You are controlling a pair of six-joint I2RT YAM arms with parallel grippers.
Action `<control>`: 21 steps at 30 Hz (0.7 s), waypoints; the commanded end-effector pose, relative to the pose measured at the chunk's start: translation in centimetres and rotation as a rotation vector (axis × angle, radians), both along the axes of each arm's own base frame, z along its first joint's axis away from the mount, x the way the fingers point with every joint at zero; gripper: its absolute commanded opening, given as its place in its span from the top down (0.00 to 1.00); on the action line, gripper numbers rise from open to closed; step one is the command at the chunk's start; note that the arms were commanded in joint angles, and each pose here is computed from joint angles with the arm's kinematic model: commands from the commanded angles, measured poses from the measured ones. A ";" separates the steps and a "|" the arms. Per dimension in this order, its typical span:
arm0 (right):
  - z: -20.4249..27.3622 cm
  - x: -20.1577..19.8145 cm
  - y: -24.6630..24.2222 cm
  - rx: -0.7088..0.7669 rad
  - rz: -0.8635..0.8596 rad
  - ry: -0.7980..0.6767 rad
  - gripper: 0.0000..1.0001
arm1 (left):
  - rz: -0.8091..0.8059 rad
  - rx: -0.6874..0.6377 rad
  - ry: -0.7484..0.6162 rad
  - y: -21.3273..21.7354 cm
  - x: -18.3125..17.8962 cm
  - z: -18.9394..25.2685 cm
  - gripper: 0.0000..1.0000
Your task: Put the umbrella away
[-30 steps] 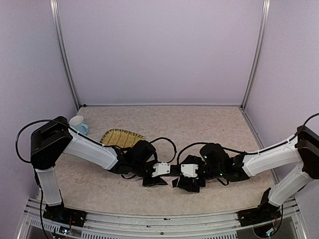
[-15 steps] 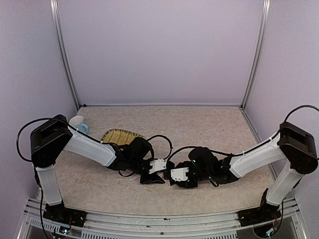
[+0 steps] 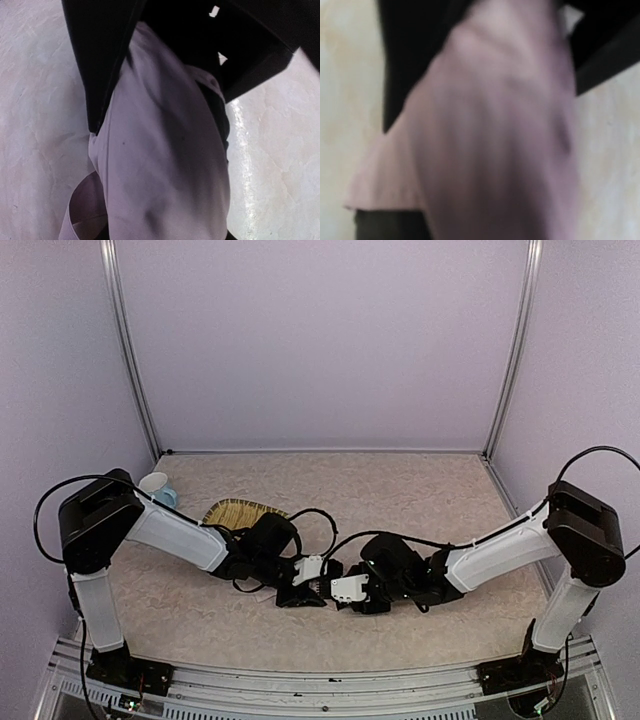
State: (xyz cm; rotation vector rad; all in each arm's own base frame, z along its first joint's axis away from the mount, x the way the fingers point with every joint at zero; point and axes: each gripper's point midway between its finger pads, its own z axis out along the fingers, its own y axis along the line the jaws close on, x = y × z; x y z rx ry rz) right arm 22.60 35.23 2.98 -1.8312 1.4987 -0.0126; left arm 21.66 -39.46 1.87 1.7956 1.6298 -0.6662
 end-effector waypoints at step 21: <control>13.9 4.7 -2.1 0.245 -0.149 -0.051 1.00 | 0.294 -0.552 -0.380 5.2 3.7 22.9 0.01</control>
